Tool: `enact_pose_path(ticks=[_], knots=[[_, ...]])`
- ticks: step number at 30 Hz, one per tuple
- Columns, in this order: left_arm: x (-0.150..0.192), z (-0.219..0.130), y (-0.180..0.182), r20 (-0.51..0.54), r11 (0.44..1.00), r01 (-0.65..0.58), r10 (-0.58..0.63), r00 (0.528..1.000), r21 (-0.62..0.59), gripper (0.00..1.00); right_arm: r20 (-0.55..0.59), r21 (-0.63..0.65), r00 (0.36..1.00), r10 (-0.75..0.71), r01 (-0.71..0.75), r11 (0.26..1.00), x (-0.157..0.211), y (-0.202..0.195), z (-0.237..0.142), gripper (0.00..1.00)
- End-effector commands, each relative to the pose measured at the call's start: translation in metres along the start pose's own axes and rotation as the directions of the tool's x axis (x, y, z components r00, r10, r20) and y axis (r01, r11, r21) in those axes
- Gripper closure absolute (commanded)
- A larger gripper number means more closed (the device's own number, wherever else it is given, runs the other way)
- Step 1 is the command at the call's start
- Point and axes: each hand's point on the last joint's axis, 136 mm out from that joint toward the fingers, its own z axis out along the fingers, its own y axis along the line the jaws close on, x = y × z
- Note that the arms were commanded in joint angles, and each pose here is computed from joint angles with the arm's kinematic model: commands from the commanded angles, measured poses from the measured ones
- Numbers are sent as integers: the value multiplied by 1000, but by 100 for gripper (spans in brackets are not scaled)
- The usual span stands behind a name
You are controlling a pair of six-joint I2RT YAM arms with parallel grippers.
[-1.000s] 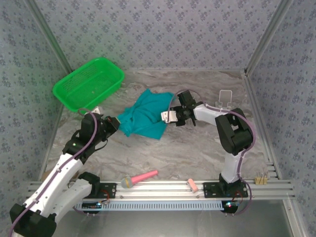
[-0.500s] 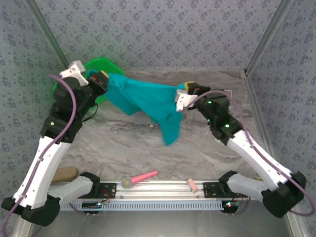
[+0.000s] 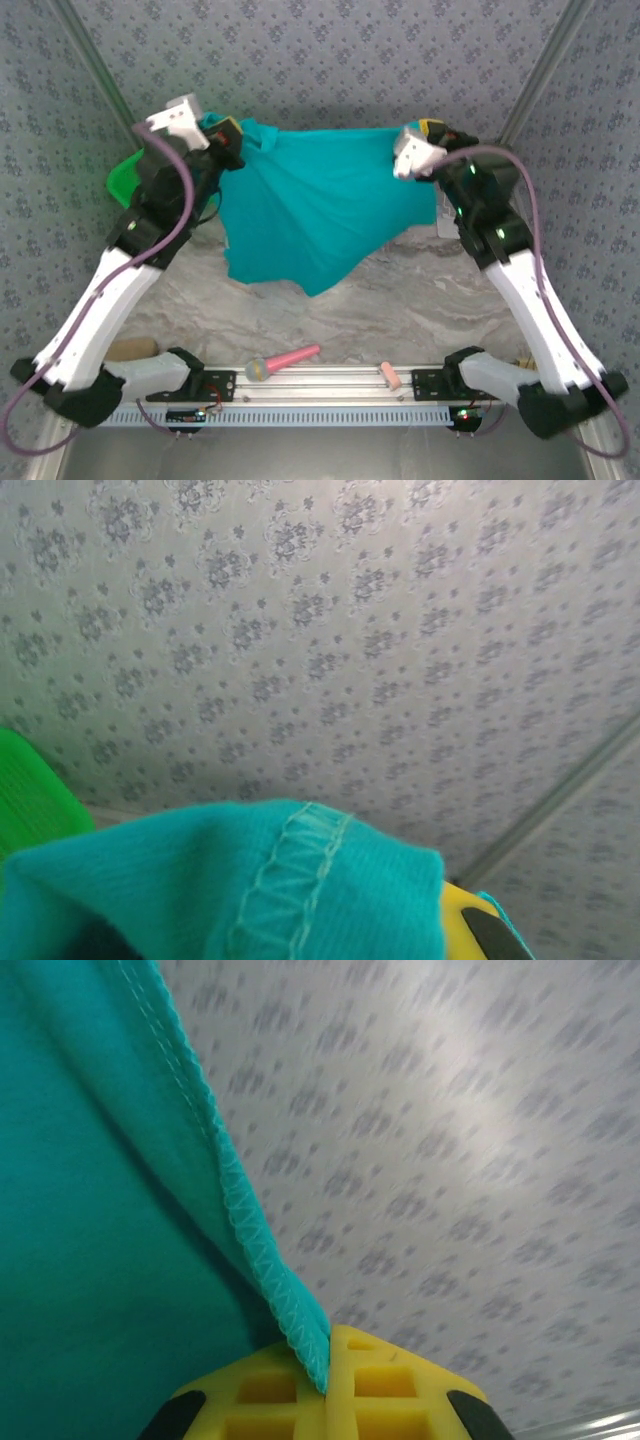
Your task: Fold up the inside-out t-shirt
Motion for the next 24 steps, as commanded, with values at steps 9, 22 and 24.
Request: enact_pose_path(ticks=[9, 22, 24], knots=[[-60, 155, 14, 40, 1000, -1, 2, 999, -29, 100, -97, 53, 979, 181, -177, 983, 65, -36, 137, 100], [38, 117, 35, -406, 996, 26, -60, 912, -90, 100, -119, -199, 986, -115, 89, 976, 27, 71, 34, 100], [96, 102, 68, -442, 979, 114, -179, 879, -168, 100, -151, -337, 980, -131, 73, 939, 33, 131, 4, 100]])
